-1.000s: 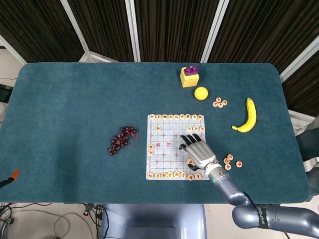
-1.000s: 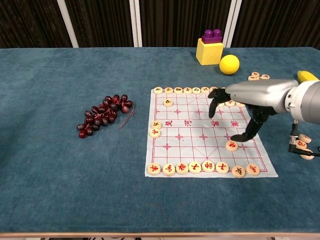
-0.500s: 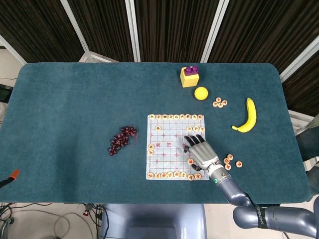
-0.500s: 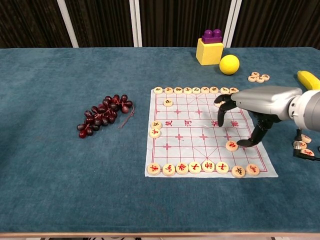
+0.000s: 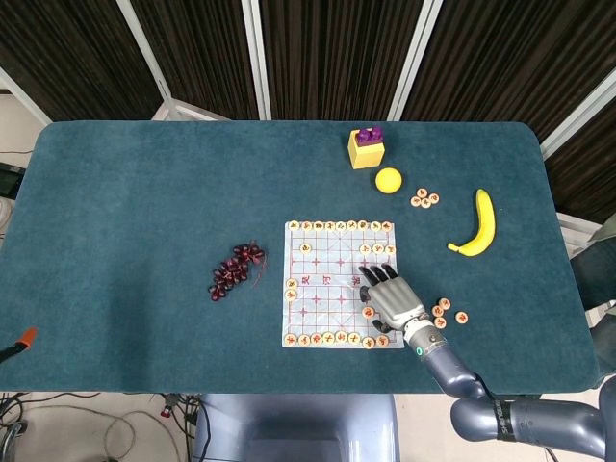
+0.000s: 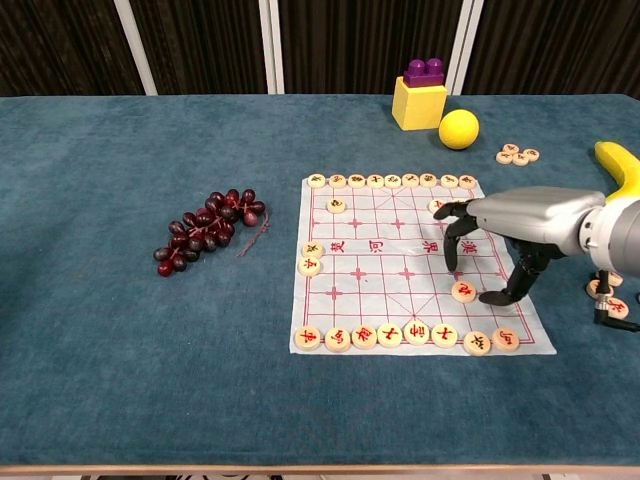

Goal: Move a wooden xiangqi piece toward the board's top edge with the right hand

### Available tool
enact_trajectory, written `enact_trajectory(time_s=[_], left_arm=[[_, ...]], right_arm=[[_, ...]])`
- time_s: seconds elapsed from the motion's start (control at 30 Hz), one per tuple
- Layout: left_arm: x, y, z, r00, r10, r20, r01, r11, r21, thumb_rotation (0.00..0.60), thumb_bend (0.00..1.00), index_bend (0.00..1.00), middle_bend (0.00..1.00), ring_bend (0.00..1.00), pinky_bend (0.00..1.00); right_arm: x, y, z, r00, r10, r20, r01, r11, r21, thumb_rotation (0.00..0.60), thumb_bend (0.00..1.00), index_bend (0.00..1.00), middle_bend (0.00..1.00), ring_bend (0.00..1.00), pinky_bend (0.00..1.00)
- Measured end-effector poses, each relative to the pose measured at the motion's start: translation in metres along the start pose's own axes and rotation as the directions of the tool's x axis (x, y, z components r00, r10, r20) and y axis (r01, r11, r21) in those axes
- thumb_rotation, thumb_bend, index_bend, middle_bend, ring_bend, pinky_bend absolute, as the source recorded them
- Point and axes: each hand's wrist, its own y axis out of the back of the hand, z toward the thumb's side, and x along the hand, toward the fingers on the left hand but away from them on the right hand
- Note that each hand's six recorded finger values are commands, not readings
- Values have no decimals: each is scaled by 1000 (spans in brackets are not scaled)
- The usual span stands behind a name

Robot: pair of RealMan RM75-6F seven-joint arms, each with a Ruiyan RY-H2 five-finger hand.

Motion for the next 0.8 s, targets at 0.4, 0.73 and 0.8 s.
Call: enact_trajectory(time_s=[0.4, 0.73, 0.8], left_arm=[[0, 1, 1, 1000, 4, 3, -4, 1000, -1, 600, 27, 22, 0, 0, 42], [0, 1, 1, 1000, 4, 2, -4, 1000, -2, 600, 26, 22, 0, 0, 42], [1, 0, 1, 1000, 3, 1, -3, 1000, -2, 600, 26, 23, 0, 0, 42]], right_arm=[[-5, -8, -3, 1000, 11, 10, -11, 1000, -3, 600, 374, 402, 0, 0, 23], [-8, -9, -1, 1000, 12, 10, -12, 1000, -5, 600, 374, 422, 0, 0, 23], [-9, -9, 0, 1000, 11, 10, -11, 1000, -5, 600, 374, 427, 0, 0, 23]])
